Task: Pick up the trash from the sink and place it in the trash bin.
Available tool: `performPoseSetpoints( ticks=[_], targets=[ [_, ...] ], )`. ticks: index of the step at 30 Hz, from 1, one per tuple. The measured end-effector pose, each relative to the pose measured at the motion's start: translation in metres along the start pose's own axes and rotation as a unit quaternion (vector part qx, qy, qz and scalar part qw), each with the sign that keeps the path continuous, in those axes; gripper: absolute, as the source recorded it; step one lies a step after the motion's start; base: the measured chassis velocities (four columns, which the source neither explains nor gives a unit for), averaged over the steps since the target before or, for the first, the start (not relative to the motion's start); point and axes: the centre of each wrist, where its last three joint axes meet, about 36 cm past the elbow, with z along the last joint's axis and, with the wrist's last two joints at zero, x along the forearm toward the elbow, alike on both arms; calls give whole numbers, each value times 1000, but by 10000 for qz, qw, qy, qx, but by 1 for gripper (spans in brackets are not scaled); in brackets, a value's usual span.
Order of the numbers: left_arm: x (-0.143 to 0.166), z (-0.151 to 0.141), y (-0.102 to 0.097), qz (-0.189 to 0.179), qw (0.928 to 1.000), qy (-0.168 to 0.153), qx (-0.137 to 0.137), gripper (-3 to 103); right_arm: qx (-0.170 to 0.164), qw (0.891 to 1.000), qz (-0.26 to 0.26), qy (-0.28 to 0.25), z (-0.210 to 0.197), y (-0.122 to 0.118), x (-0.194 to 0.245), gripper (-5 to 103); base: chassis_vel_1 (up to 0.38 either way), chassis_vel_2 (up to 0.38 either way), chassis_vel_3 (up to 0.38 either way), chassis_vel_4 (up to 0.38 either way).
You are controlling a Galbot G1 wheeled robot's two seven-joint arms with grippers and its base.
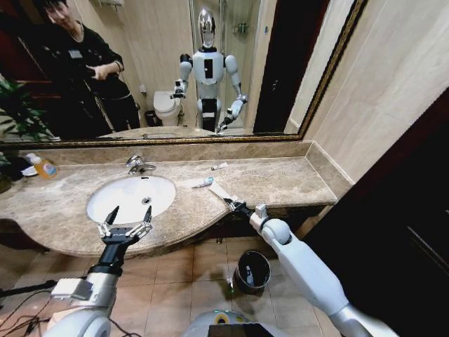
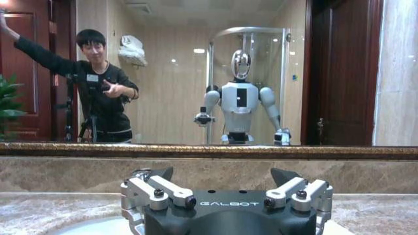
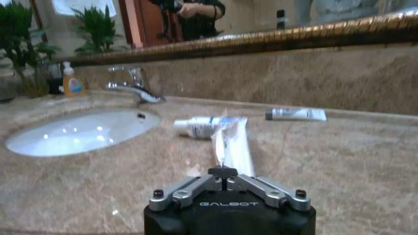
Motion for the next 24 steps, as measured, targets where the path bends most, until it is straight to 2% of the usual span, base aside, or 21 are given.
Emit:
performPoseSetpoints(
  ticks=[13,18,24],
  targets=[
    [0,0,0,0,10000,0,0,100,32,9983,407,-420,-28,-18,64,0,0,0,0,0],
    [0,0,0,0,10000,0,0,100,42,9973,491,-545,-40,-16,83,0,0,0,0,0],
    [0,0,0,0,10000,-1,-1,100,60,9965,672,-492,-42,-10,135,0,0,0,0,0]
  ],
)
